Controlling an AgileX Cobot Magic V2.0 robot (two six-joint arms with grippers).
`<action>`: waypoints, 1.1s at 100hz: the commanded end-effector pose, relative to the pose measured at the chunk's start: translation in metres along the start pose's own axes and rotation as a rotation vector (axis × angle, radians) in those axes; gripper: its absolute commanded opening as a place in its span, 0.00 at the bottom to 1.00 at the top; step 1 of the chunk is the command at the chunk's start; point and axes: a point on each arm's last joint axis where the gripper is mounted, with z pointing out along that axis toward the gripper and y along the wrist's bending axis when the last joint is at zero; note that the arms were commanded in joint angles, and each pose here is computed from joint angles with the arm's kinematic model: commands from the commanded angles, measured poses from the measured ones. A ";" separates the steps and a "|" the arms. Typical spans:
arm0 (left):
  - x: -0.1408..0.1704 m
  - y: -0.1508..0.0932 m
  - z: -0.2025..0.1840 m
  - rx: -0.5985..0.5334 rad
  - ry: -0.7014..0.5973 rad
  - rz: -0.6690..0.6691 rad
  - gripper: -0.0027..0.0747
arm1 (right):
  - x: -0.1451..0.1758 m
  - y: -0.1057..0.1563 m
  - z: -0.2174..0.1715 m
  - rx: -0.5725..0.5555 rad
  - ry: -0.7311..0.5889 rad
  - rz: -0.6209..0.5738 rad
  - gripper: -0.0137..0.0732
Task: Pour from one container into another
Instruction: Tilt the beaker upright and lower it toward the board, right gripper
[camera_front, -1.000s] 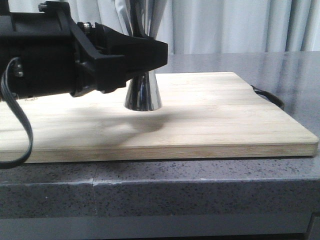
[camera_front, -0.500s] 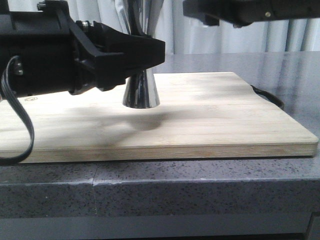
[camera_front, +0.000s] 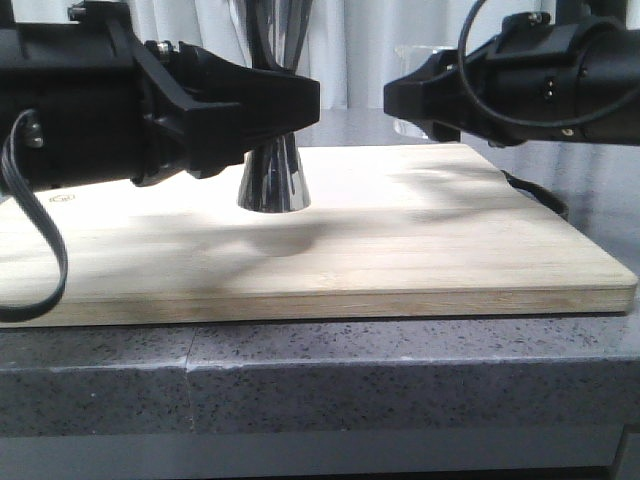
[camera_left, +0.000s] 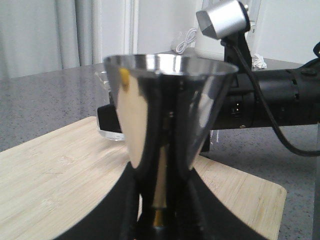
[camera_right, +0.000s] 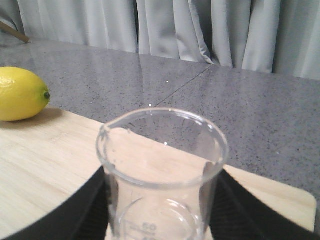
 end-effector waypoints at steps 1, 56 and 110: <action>-0.026 -0.002 0.000 0.017 -0.158 0.008 0.01 | -0.022 -0.001 -0.004 0.007 -0.141 0.000 0.49; -0.026 -0.002 0.000 0.017 -0.158 0.008 0.01 | 0.003 0.001 -0.001 -0.013 -0.177 0.015 0.49; -0.026 -0.002 0.000 0.017 -0.158 0.008 0.01 | 0.016 0.000 0.003 -0.007 -0.119 -0.057 0.49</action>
